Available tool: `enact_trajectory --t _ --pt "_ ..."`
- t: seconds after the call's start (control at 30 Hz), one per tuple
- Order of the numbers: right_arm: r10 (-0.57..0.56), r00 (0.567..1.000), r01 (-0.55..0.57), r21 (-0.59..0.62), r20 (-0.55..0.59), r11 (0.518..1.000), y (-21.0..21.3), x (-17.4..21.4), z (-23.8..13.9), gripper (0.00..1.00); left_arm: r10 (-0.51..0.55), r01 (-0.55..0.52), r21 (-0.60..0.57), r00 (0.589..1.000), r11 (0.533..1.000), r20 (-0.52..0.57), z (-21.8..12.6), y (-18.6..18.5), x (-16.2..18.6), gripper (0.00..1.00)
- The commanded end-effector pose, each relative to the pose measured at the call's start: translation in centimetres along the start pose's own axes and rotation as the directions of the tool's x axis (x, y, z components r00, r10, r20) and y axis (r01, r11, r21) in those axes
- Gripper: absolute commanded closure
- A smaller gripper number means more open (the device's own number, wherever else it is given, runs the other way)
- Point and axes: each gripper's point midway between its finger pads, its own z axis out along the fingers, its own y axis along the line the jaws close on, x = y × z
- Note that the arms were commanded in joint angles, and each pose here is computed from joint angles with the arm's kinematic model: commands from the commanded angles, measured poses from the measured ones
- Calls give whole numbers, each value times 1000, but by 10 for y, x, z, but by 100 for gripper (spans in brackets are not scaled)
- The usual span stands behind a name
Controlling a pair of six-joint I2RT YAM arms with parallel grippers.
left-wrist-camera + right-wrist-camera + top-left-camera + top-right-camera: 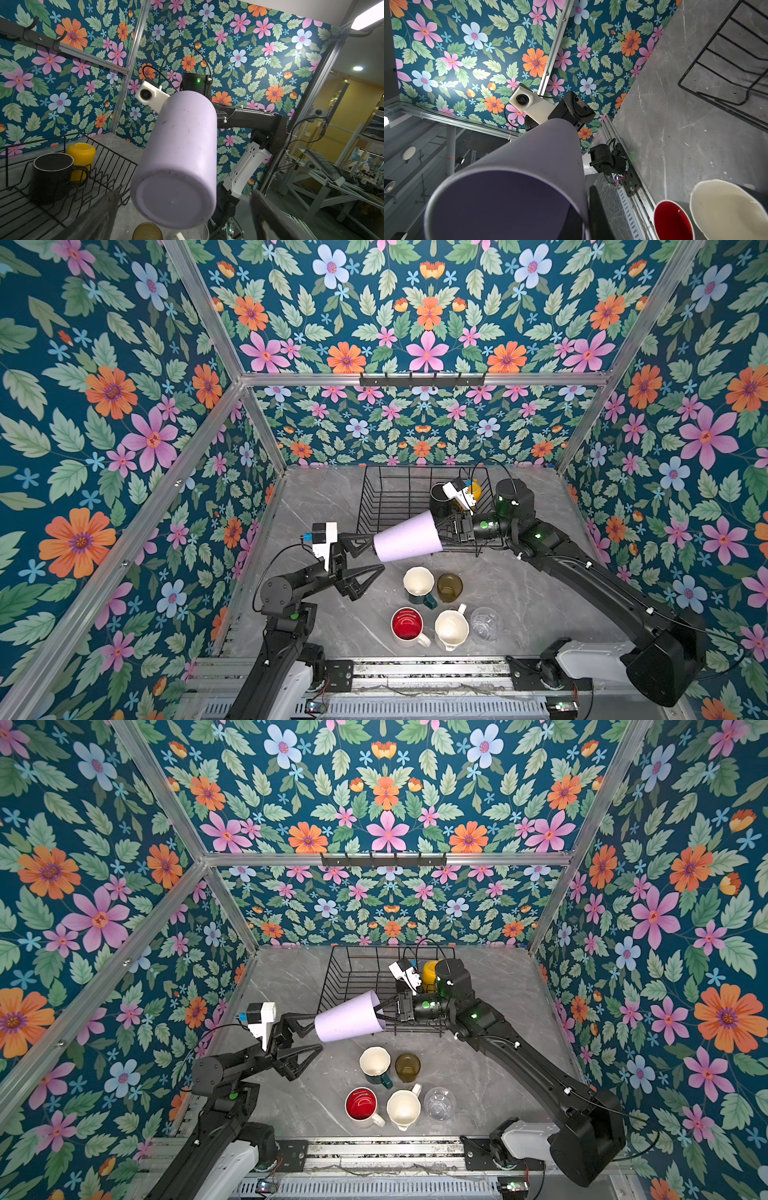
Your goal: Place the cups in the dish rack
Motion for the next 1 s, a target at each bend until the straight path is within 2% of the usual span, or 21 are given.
enact_trajectory --t 0.0,0.97 --pt "-63 998 63 -52 -9 997 14 -2 5 100 31 -31 29 999 999 6 0 -8 -3 0" --pt "-47 989 20 -189 -141 982 21 4 58 100 42 -43 62 999 997 13 -2 -16 -4 0"
